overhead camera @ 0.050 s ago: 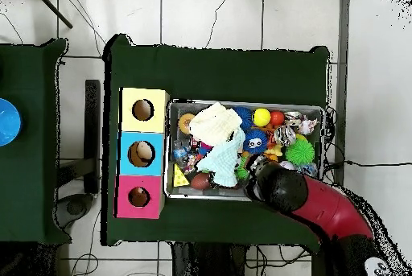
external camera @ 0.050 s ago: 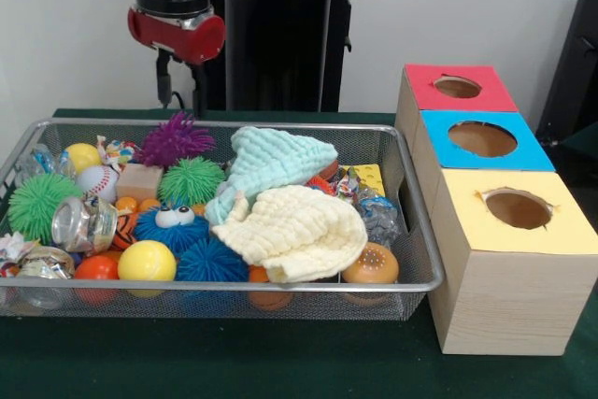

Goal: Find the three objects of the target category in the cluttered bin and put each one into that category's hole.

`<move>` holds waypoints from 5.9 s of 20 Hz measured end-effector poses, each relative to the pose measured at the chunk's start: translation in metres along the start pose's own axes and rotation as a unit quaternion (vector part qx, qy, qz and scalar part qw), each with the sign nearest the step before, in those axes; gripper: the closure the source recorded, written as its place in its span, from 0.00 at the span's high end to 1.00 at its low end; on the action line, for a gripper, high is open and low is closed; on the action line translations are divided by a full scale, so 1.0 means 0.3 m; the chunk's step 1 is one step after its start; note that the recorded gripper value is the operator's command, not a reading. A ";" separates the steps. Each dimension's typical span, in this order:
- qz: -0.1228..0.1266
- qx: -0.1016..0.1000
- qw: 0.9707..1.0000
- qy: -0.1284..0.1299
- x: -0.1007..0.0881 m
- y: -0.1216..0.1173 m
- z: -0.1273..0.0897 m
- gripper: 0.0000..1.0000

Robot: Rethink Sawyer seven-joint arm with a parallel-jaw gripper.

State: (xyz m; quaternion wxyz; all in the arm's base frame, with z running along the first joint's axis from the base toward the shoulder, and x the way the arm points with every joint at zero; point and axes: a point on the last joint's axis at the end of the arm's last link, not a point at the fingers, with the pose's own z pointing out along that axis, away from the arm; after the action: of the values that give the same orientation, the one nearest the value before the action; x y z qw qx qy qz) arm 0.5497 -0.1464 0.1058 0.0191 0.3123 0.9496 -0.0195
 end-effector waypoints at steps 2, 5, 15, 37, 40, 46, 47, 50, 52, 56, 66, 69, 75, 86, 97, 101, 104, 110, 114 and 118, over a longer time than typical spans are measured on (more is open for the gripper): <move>-0.006 0.004 1.000 -0.004 -0.017 -0.010 0.010 1.00; -0.019 0.011 1.000 -0.012 -0.050 -0.025 0.035 1.00; -0.034 0.022 0.999 -0.013 -0.096 -0.074 0.137 1.00; -0.050 0.013 0.998 -0.027 -0.073 -0.068 0.341 1.00; -0.043 0.009 0.999 -0.024 -0.079 -0.087 0.351 1.00; -0.025 -0.001 0.999 -0.025 -0.113 -0.130 0.358 1.00; -0.021 -0.005 0.999 -0.026 -0.124 -0.139 0.359 1.00; -0.014 -0.010 0.999 -0.029 -0.145 -0.151 0.360 1.00; -0.012 -0.012 0.999 -0.030 -0.153 -0.158 0.360 1.00; -0.006 -0.014 0.999 -0.030 -0.164 -0.172 0.371 1.00; -0.032 -0.010 0.999 -0.040 -0.148 -0.082 0.444 1.00; -0.051 -0.004 0.997 -0.057 -0.133 -0.034 0.474 1.00; -0.065 0.009 0.994 -0.083 -0.118 -0.015 0.497 1.00; -0.048 0.011 0.995 -0.089 -0.126 -0.030 0.509 1.00; -0.045 0.011 0.995 -0.093 -0.139 -0.045 0.511 0.00; -0.045 0.011 0.994 -0.097 -0.140 -0.045 0.513 0.00; -0.045 0.011 0.994 -0.101 -0.142 -0.046 0.515 0.00; -0.047 0.012 0.993 -0.105 -0.145 -0.045 0.506 0.00; -0.042 0.008 0.994 -0.103 -0.150 -0.048 0.471 0.00; -0.034 0.002 0.995 -0.096 -0.159 -0.055 0.415 0.00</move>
State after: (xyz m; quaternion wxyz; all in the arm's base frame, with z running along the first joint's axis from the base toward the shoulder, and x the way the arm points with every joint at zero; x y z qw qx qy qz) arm 0.5811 -0.1939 -0.0157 0.1087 0.2770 0.9533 -0.0519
